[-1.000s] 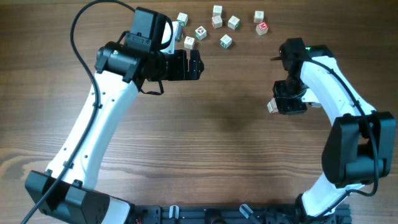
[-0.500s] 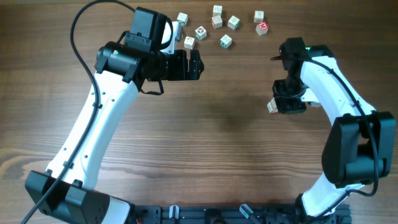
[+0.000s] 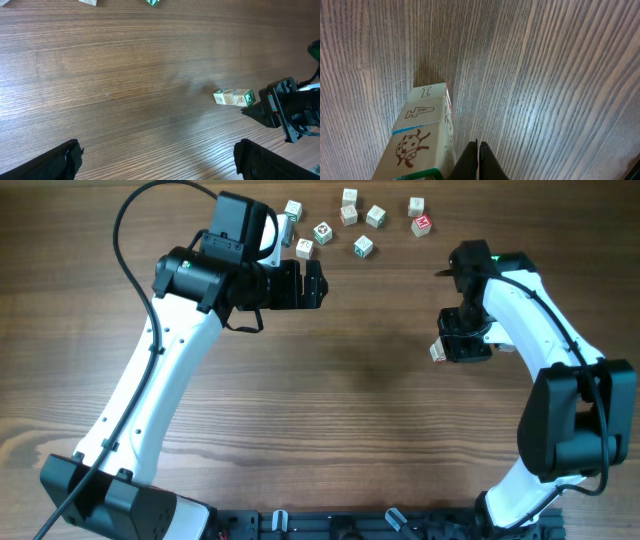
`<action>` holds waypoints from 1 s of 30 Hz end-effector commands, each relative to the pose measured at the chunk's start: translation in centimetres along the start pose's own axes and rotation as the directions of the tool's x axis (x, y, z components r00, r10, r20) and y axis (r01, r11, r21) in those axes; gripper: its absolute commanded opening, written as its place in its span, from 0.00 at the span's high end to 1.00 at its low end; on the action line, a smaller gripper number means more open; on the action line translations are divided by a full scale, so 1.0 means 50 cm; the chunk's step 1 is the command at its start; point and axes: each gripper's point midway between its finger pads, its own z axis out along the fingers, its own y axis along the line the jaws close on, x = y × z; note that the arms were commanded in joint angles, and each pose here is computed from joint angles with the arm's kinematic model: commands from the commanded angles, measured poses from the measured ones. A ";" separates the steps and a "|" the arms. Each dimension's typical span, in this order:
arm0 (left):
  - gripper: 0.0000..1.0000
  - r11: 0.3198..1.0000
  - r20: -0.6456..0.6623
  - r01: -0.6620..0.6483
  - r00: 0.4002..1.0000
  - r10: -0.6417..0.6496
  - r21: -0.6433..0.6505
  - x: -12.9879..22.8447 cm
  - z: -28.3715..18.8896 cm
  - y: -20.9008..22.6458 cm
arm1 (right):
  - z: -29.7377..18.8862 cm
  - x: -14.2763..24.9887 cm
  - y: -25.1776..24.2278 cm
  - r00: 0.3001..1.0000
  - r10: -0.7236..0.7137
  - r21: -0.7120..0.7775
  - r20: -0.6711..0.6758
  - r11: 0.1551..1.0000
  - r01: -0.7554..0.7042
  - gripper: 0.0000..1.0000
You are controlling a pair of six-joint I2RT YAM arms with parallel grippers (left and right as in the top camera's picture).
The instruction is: Form a tower
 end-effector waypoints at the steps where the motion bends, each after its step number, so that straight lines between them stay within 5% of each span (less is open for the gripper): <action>1: 0.00 1.000 -0.010 0.003 1.000 -0.003 0.011 0.004 0.003 -0.005 | -0.006 0.003 -0.001 1.000 0.017 -0.013 -0.004 1.000 -0.017 0.96; 14: 0.00 1.000 -0.010 0.003 1.000 -0.003 0.011 0.004 0.003 -0.005 | -0.006 0.002 -0.006 1.000 -0.008 -0.002 -0.002 1.000 0.008 0.96; 21: 0.00 1.000 -0.010 0.003 1.000 -0.003 0.011 0.004 0.003 -0.005 | -0.016 -0.043 -0.083 1.000 0.004 0.145 0.025 0.989 -0.007 0.96; 27: 0.00 1.000 -0.010 0.004 1.000 -0.004 0.011 0.004 0.003 -0.005 | -0.023 -0.120 -0.044 0.948 -0.319 0.026 0.005 0.948 0.318 0.96; 29: 0.00 1.000 -0.010 0.004 1.000 -0.004 0.011 0.004 0.003 -0.005 | -0.024 -0.120 -0.003 0.844 -0.535 -0.073 0.013 0.842 0.535 0.87; 30: 0.00 1.000 -0.010 0.004 1.000 -0.004 0.011 0.004 0.003 -0.005 | -0.026 -0.108 0.018 0.791 -0.612 -0.130 0.018 0.783 0.608 0.75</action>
